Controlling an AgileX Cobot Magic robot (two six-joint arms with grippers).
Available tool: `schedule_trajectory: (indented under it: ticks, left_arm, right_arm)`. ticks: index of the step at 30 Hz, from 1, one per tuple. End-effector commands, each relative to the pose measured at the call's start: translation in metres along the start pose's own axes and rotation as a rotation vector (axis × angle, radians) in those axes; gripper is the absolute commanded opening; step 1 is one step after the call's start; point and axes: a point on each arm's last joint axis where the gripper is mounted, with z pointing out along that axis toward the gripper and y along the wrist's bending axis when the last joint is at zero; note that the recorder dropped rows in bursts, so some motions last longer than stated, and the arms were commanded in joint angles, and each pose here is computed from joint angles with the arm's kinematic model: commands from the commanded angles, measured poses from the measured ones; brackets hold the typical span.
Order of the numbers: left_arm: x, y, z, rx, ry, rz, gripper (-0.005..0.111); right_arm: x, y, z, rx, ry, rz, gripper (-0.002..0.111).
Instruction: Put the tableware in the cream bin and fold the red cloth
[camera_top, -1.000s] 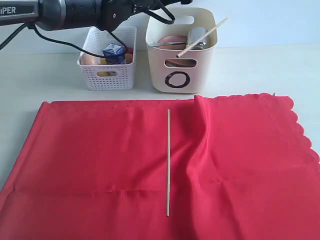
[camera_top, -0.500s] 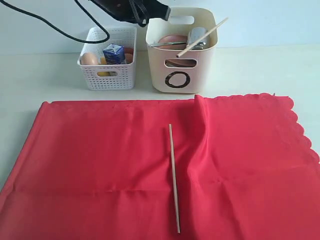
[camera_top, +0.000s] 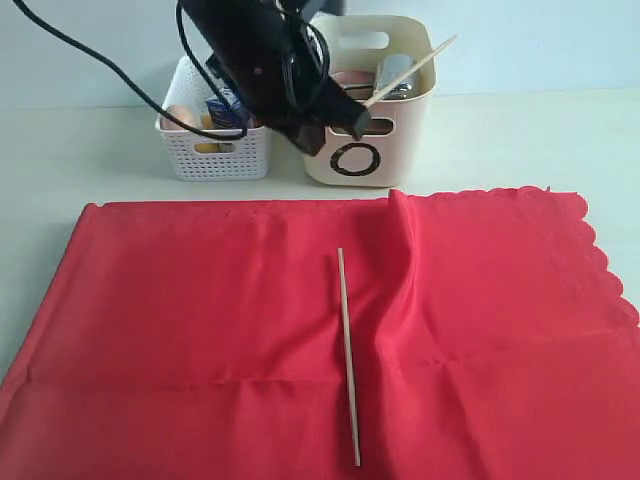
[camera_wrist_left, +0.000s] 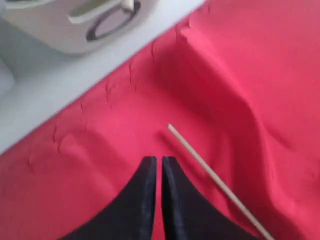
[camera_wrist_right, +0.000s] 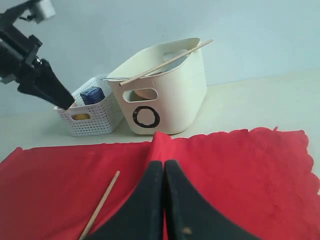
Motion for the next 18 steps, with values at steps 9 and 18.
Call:
schedule_trajectory:
  ticks: [9, 18]
  left_arm:
    - [0.042, -0.045, 0.093, 0.097, 0.317, -0.043, 0.045]
    - [0.052, -0.058, 0.131, 0.089, 0.344, -0.063, 0.044]
  right_arm:
    - [0.001, 0.000, 0.000, 0.000, -0.010, -0.009, 0.000]
    - [0.001, 0.000, 0.000, 0.000, -0.010, -0.009, 0.000]
